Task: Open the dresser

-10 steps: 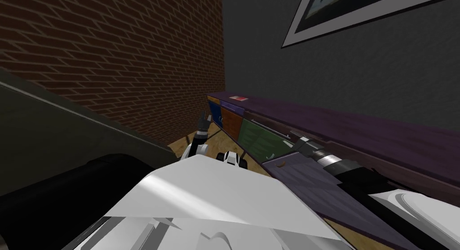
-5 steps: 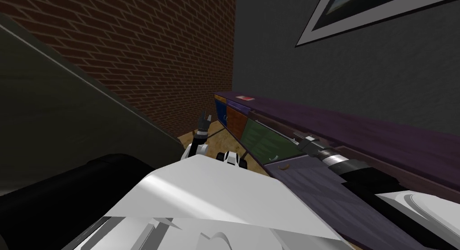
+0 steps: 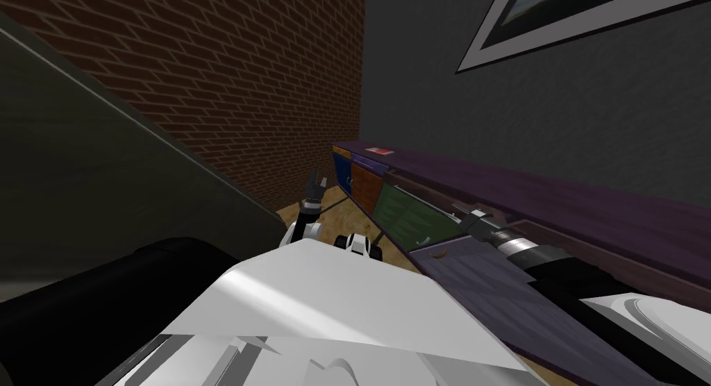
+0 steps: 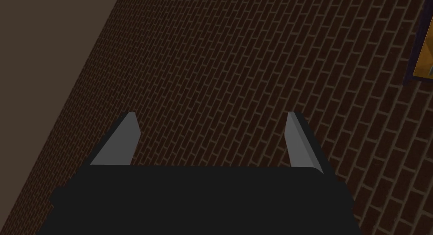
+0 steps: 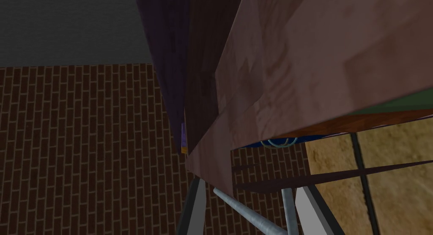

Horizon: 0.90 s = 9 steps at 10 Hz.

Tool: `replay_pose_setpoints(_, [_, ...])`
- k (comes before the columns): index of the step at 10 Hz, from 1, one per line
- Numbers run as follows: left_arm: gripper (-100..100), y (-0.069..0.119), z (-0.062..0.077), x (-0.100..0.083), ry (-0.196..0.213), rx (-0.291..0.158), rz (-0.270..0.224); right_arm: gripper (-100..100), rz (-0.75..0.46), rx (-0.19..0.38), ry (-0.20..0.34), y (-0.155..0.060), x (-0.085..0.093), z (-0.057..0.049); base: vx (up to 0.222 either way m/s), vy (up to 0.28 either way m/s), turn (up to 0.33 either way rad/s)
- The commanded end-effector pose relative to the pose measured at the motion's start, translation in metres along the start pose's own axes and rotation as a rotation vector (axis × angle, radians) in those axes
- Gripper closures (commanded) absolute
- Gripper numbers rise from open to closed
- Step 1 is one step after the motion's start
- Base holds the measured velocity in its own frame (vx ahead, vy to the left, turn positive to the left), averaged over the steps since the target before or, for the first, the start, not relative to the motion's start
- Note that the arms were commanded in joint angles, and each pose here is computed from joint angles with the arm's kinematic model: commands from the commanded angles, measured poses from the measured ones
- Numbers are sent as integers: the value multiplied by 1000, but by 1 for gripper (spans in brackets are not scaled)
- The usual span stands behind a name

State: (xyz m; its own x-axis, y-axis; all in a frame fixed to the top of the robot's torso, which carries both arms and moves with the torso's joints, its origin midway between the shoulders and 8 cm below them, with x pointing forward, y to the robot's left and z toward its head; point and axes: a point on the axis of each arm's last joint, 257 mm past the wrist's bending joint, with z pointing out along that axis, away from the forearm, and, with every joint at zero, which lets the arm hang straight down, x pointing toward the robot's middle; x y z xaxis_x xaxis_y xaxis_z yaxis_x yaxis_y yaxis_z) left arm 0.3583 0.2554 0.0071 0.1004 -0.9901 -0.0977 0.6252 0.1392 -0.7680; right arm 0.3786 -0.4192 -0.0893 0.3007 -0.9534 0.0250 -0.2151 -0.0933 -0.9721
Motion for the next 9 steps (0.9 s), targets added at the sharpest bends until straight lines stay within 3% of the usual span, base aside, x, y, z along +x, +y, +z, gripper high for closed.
replay_pose_setpoints(1, [0, 0, 0, 0, 0, 0, 0, 100, -12, -12, -67, 5, -31, -1, 136, 26, -339])
replay_pose_setpoints(3, [0, 0, 0, 0, 0, 0, 0, 100, -24, -14, -125, 5, -57, -3, 120, 31, -364])
replay_pose_setpoints(4, [0, 0, 0, 0, 0, 0, 0, -100, -35, 0, -139, -9, -60, 1, 85, 30, -269])
replay_pose_setpoints(9, [0, 0, 0, 0, 0, 0, 0, -100, -75, 7, -275, -43, -107, -5, 116, 4, -276])
